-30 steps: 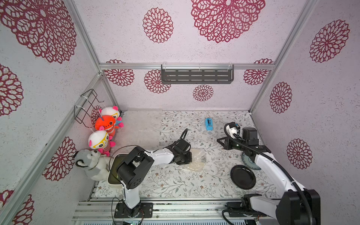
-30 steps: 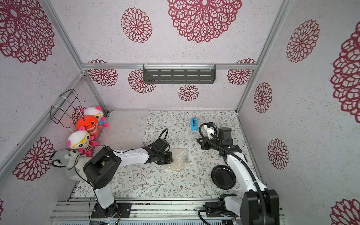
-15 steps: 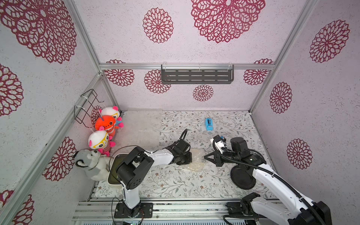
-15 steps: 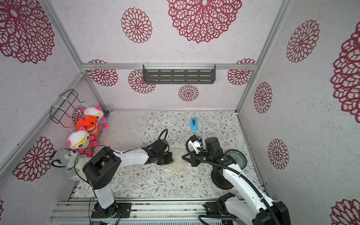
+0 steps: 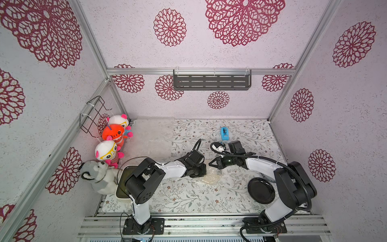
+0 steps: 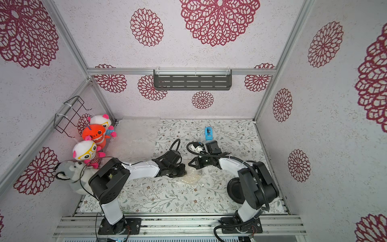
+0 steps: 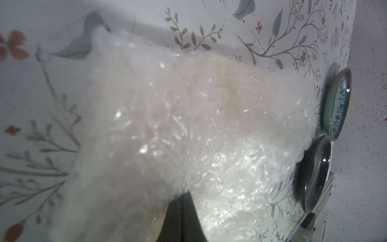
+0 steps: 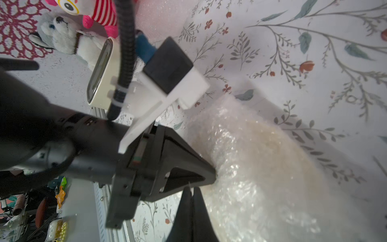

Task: Wrap dinner plates in bubble wrap
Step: Stick the tape on the bubble wrap.

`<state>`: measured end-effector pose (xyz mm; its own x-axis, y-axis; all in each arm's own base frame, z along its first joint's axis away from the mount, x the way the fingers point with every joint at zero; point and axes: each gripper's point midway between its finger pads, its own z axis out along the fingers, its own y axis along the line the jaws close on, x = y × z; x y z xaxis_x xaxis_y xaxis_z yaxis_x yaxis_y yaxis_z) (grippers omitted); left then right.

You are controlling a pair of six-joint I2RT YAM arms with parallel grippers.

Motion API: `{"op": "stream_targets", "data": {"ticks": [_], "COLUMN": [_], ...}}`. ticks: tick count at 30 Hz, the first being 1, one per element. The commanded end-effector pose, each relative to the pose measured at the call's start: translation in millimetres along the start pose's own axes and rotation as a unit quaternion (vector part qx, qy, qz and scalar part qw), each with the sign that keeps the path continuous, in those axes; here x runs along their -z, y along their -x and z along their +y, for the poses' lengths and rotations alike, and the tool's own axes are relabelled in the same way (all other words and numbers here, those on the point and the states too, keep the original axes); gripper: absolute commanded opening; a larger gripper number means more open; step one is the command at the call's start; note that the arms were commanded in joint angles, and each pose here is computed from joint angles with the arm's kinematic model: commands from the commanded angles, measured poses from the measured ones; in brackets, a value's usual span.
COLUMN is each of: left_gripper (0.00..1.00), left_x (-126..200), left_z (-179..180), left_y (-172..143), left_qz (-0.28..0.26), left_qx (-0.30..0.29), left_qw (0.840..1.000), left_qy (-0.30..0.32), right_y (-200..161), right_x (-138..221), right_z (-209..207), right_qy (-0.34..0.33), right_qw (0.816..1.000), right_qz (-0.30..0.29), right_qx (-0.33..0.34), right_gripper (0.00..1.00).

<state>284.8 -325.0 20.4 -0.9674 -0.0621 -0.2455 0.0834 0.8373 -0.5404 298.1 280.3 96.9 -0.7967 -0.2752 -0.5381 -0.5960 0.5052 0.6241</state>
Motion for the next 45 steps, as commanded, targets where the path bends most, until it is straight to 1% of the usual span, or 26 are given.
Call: {"op": "stream_targets", "data": {"ticks": [1, 5, 8, 11, 15, 20, 24, 26, 29, 33, 34, 37, 38, 45], "left_gripper": [0.0, 0.0, 0.0, 0.0, 0.0, 0.0, 0.0, 0.0, 0.0, 0.0, 0.0, 0.0, 0.0, 0.0], "left_x": [-0.2, 0.4, 1.7, 2.5, 2.3, 3.3, 3.5, 2.9, 3.3, 2.9, 3.4, 4.1, 4.0, 3.7], "left_z": [-0.5, -2.6, -4.0, -4.0, -5.0, -4.3, -4.7, -4.4, -4.7, -4.3, -3.9, -4.3, -4.2, -4.4], "left_y": [-10.4, -10.4, -10.4, -9.8, -10.2, -10.4, -10.3, -10.8, -10.6, -11.0, -10.7, -10.4, -10.7, -11.2], "left_qz": [0.015, 0.014, 0.012, 0.009, 0.01, 0.009, 0.008, 0.009, 0.009, 0.009, 0.008, 0.007, 0.007, 0.008], "left_qx": [-0.006, -0.01, -0.012, -0.013, -0.014, -0.015, -0.015, -0.015, -0.015, -0.014, -0.013, -0.014, -0.014, -0.015], "left_qw": [1.0, 1.0, 1.0, 1.0, 1.0, 1.0, 1.0, 1.0, 1.0, 1.0, 1.0, 1.0, 1.0, 1.0], "left_qy": [0.0, -0.003, -0.004, -0.005, -0.006, -0.005, -0.006, -0.006, -0.007, -0.006, -0.006, -0.007, -0.006, -0.007], "right_y": [15.6, 16.7, 8.5, 1.9, 4.0, 13.1, 5.1, -0.9, -2.4, 5.5, 7.2, 10.2, 12.0, 25.1], "right_x": [-11.7, -27.0, -33.3, -34.6, -33.4, -25.2, -19.2, -16.7, -9.6, -4.0, -2.5, 3.4, 6.5, 29.8], "right_z": [-6.5, -29.6, -44.6, -52.3, -52.0, -38.0, -47.0, -55.4, -63.9, -61.0, -61.5, -61.9, -60.4, -50.4], "right_qy": [-0.009, -0.037, -0.063, -0.08, -0.085, -0.078, -0.117, -0.149, -0.209, -0.23, -0.235, -0.249, -0.252, -0.275], "right_qw": [0.999, 0.998, 0.996, 0.994, 0.991, 0.991, 0.985, 0.978, 0.961, 0.952, 0.951, 0.947, 0.946, 0.938], "right_qz": [-0.008, 0.008, 0.026, 0.028, 0.016, -0.004, -0.004, 0.008, 0.013, -0.006, -0.007, -0.017, -0.023, -0.06], "right_qx": [0.044, 0.05, 0.058, 0.074, 0.098, 0.112, 0.13, 0.144, 0.178, 0.203, 0.202, 0.202, 0.204, 0.2], "right_gripper": [0.0, 0.0, 0.0, 0.0, 0.0, 0.0, 0.0, 0.05, 0.11, 0.15, 0.19, 0.34, 0.37, 0.44]}}
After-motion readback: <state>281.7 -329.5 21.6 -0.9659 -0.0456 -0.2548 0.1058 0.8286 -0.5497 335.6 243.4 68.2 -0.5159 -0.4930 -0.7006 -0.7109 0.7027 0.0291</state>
